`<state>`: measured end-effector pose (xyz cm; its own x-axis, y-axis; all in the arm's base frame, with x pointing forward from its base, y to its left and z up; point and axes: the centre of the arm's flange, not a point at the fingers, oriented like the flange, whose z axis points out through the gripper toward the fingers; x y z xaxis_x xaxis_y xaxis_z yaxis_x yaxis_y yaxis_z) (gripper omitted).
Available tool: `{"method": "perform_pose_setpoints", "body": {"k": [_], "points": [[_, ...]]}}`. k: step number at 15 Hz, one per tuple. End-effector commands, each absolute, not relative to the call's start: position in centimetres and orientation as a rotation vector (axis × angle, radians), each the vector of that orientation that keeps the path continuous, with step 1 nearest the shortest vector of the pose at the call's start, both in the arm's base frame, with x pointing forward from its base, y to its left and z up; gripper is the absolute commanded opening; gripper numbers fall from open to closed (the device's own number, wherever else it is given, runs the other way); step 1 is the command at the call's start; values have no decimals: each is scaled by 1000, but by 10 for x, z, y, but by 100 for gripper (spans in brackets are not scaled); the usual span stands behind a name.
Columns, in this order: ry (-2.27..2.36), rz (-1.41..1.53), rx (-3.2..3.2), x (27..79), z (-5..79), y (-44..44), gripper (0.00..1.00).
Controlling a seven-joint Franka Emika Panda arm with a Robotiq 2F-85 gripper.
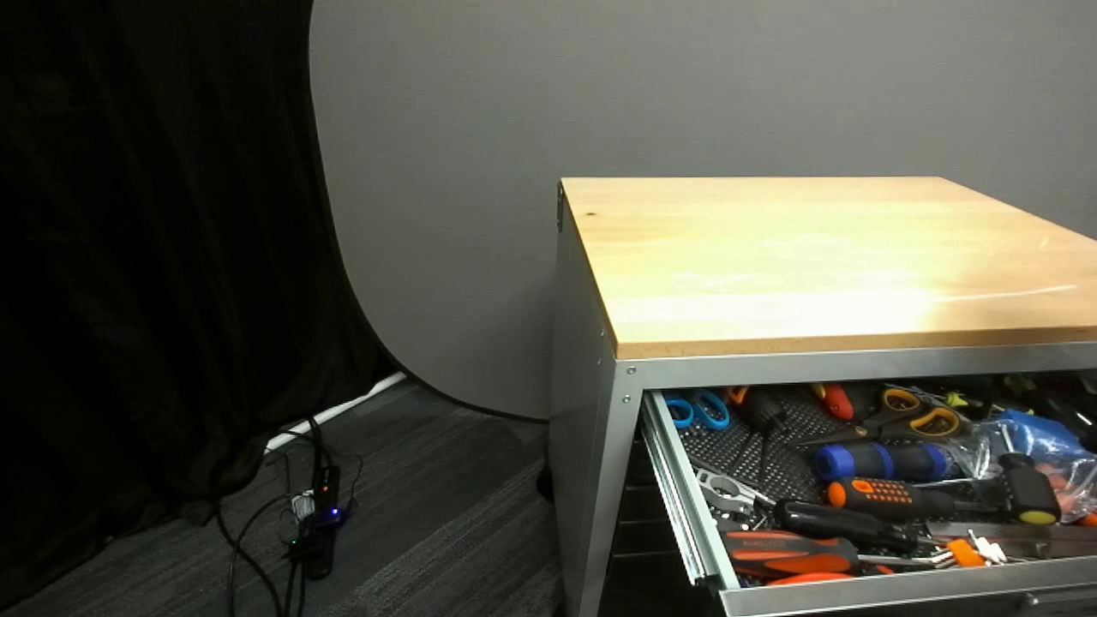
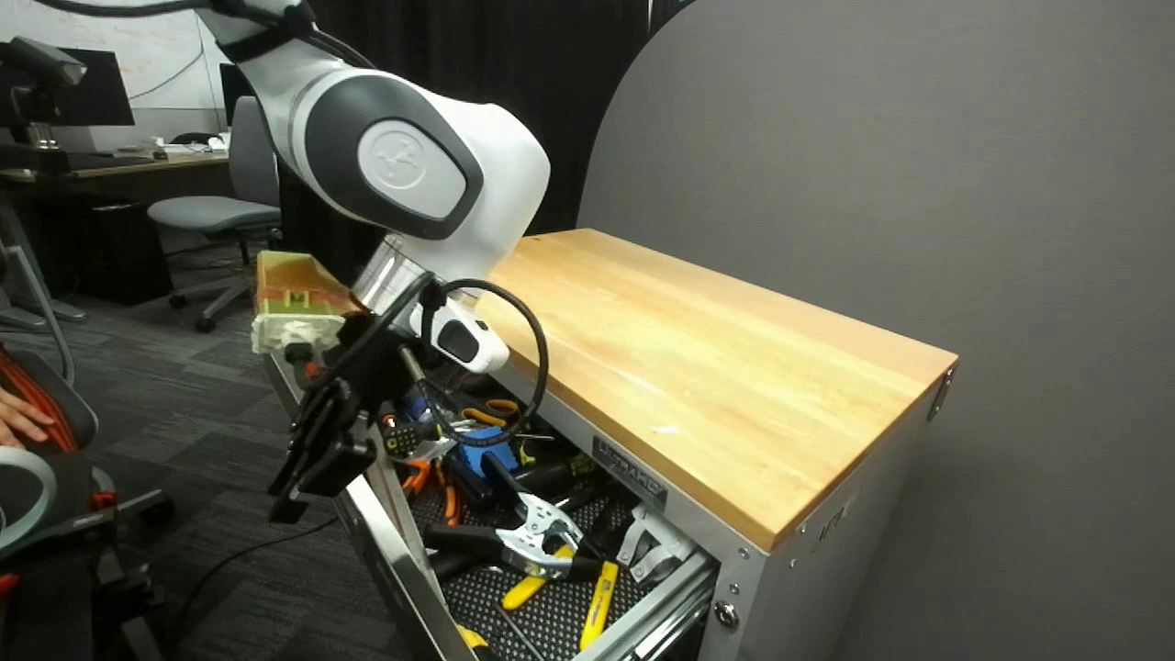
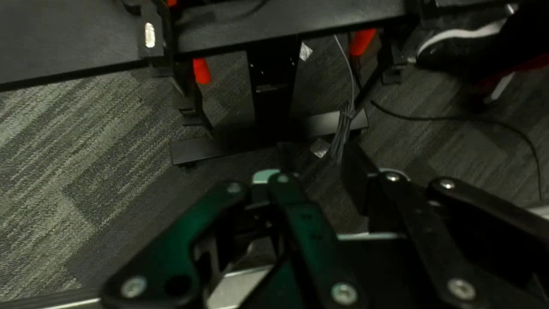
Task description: Put the screwdriver in the open drawer then close the drawer
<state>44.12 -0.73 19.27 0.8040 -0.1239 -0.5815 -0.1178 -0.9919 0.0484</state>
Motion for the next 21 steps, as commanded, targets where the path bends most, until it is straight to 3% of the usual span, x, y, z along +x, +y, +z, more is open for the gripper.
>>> {"method": "perform_pose_setpoints", "body": {"k": [1,4,7,21], "points": [[-431,-743,2994,451,193,6,11],[-585,-626,2948,457,186,11,6],[-685,-584,2902,460,176,19,11],[-877,-107,2889,543,176,70,11]]}}
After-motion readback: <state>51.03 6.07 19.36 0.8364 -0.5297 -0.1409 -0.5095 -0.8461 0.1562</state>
